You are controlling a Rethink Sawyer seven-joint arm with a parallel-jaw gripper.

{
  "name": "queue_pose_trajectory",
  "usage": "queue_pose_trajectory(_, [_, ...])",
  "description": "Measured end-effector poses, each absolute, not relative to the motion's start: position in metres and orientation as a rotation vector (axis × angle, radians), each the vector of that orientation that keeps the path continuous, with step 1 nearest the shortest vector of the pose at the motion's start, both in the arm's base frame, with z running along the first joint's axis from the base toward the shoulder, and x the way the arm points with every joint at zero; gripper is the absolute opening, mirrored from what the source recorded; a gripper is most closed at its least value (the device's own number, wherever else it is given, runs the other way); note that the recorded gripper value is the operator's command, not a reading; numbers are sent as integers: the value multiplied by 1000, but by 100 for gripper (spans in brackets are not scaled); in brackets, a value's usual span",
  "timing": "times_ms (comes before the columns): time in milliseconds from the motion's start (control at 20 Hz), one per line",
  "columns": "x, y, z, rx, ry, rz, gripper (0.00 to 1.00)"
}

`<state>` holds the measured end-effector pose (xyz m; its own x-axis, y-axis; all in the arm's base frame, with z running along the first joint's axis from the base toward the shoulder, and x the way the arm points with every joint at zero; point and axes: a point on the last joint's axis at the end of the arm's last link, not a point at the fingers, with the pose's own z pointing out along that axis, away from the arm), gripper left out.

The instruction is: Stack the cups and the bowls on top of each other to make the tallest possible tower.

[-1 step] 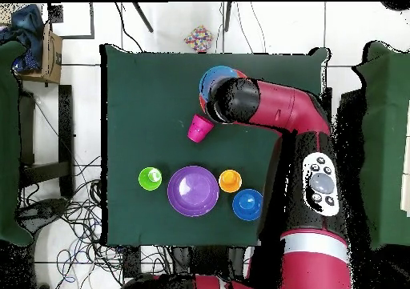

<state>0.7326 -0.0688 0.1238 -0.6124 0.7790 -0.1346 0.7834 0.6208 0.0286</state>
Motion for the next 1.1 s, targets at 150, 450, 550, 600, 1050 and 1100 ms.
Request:
queue_pose_trajectory(150, [731, -68, 119, 1312, 2714, -53, 0])
queue_pose_trajectory(450, [723, -67, 98, 1302, 2748, -80, 0])
queue_pose_trajectory(550, [721, -67, 93, 1296, 2757, -89, 0])
queue_pose_trajectory(600, [720, -67, 90, 1294, 2761, -93, 0])
queue_pose_trajectory(1050, [711, -67, 71, 1278, 2794, -122, 0])
queue_pose_trajectory(1100, [711, -67, 71, 1278, 2795, -123, 0])
